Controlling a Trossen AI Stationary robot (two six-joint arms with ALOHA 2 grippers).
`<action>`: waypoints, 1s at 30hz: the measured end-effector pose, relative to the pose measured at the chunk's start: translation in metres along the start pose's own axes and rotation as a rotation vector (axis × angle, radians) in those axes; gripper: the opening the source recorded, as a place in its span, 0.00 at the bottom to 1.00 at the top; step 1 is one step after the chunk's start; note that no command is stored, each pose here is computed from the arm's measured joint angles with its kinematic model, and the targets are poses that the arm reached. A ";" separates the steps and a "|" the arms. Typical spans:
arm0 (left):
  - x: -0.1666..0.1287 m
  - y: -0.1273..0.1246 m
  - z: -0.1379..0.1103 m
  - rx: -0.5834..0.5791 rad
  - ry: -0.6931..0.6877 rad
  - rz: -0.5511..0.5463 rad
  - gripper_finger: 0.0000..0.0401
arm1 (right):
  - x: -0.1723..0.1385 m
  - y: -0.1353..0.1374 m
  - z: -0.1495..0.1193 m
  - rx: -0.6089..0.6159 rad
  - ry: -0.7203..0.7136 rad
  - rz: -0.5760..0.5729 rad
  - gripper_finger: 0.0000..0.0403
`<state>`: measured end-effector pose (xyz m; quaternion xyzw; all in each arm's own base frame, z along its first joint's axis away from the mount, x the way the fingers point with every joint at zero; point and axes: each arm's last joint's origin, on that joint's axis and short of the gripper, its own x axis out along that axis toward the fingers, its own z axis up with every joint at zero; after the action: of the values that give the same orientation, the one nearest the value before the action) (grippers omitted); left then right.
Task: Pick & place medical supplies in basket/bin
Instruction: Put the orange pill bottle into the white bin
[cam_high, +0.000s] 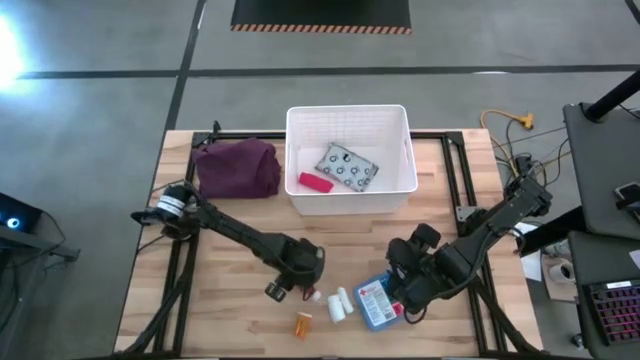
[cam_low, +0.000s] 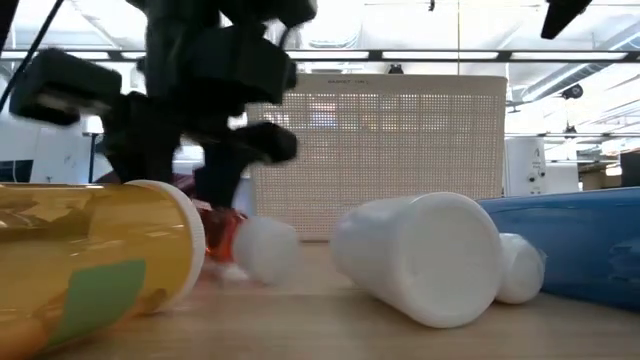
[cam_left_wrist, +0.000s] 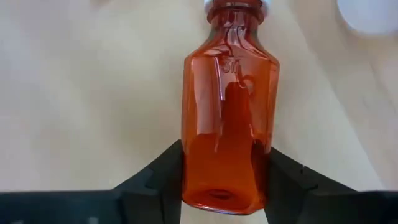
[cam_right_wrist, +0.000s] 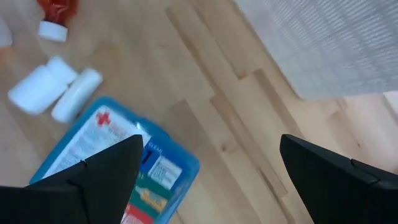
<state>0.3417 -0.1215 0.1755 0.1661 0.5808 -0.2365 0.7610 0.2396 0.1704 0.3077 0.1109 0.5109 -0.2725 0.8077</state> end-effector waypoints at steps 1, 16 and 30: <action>-0.010 -0.001 -0.003 -0.021 0.009 0.016 0.36 | 0.000 0.000 0.000 0.011 -0.017 -0.007 0.92; -0.245 0.048 -0.072 -0.609 -0.608 0.822 0.37 | -0.004 -0.007 0.008 0.143 -0.209 -0.059 0.92; -0.256 0.177 -0.063 -0.620 -0.480 0.856 0.65 | -0.002 -0.006 0.013 0.314 -0.214 -0.027 0.92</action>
<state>0.3343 0.1013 0.4007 0.0972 0.3152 0.2424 0.9124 0.2453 0.1601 0.3159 0.1991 0.3748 -0.3701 0.8264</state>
